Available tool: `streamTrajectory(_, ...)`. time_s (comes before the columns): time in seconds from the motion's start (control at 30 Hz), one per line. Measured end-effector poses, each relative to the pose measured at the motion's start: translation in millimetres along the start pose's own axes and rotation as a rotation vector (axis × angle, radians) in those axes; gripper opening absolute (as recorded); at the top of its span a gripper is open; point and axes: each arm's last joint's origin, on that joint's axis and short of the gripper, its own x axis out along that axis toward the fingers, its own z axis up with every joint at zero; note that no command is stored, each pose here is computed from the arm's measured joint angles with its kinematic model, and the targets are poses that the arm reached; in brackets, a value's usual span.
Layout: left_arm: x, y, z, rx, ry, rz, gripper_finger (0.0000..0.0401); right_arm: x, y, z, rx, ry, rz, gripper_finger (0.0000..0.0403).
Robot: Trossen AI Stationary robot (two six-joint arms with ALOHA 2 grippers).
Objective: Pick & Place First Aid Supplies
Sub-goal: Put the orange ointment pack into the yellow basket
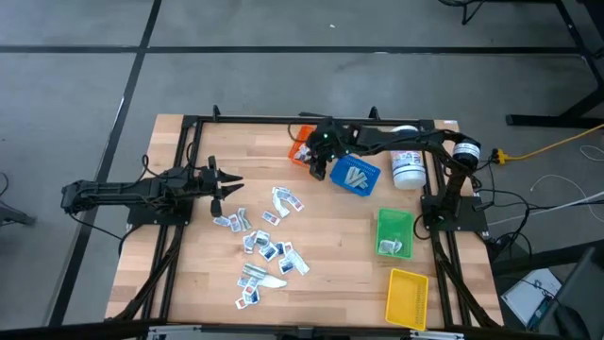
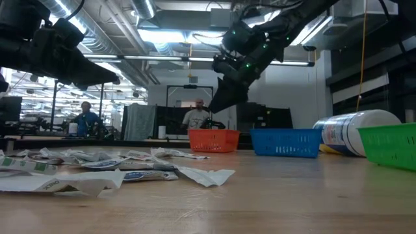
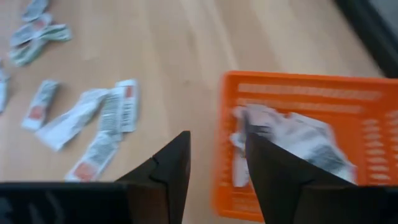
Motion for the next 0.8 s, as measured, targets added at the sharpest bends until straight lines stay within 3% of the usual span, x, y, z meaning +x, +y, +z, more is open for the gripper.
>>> streamTrajectory(0.47, 0, 0, 0, 0.0, 0.0, 0.0, 0.0093, 2, 107, -6, -0.248, 0.007, 0.233, 0.0154)
streamTrajectory(0.8, 0, 0, 0, 0.0, 0.0, 0.0, 0.0093, 7, 166, -54, -0.367, 0.023, 0.36, 0.0154)
